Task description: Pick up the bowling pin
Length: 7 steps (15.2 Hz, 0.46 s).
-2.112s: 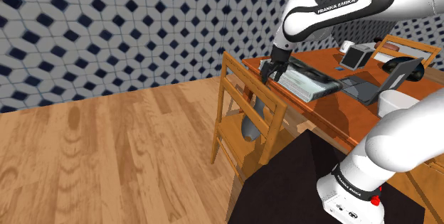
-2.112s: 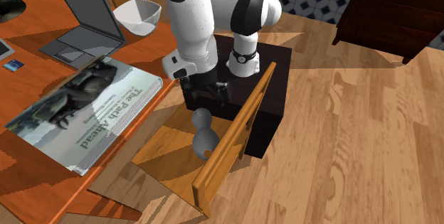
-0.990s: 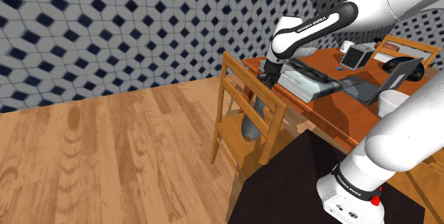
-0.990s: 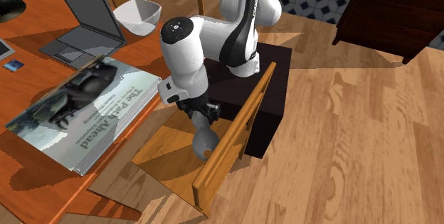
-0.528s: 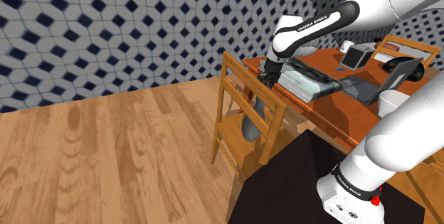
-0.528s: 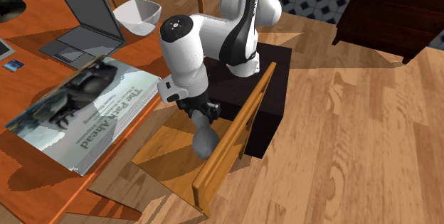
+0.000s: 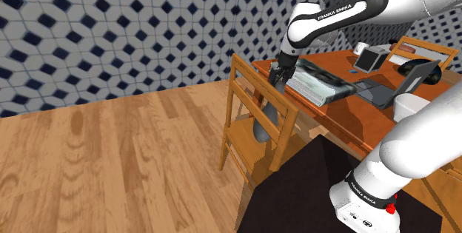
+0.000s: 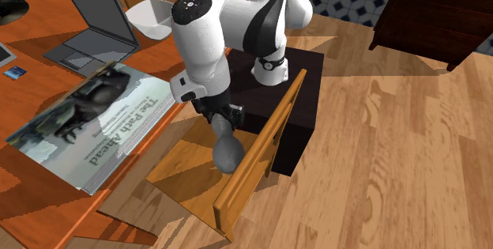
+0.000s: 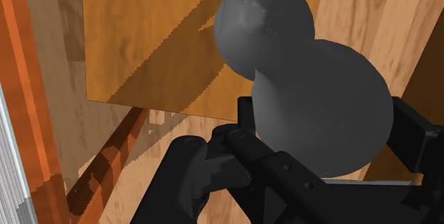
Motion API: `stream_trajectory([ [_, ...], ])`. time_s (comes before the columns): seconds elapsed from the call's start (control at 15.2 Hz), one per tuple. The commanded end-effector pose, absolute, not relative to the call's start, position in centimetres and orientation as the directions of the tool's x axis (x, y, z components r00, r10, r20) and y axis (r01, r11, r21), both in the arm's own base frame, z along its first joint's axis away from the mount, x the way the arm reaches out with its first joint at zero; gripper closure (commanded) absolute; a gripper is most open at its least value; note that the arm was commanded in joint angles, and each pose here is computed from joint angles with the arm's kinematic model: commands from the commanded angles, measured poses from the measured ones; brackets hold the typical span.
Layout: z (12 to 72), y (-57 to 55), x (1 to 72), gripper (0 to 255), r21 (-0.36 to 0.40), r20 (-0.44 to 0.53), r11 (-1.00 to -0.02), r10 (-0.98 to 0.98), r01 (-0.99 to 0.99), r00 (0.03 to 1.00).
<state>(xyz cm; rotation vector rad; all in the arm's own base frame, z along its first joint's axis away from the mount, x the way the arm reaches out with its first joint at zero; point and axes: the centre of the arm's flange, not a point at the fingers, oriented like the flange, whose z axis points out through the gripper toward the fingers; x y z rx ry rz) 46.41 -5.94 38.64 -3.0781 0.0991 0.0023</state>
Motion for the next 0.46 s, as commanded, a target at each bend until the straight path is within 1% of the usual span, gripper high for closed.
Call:
stream_trajectory([
  [0.0,39.7,-6.0,46.5,255,-0.062,-0.001,-0.996,-0.064,-0.064,0.998],
  [0.26,41.8,-6.0,46.5,255,-0.062,-0.001,-0.996,-0.064,-0.064,0.998],
  [0.4,41.9,-6.0,46.5,255,-0.062,-0.001,-0.996,-0.064,-0.064,0.998],
])
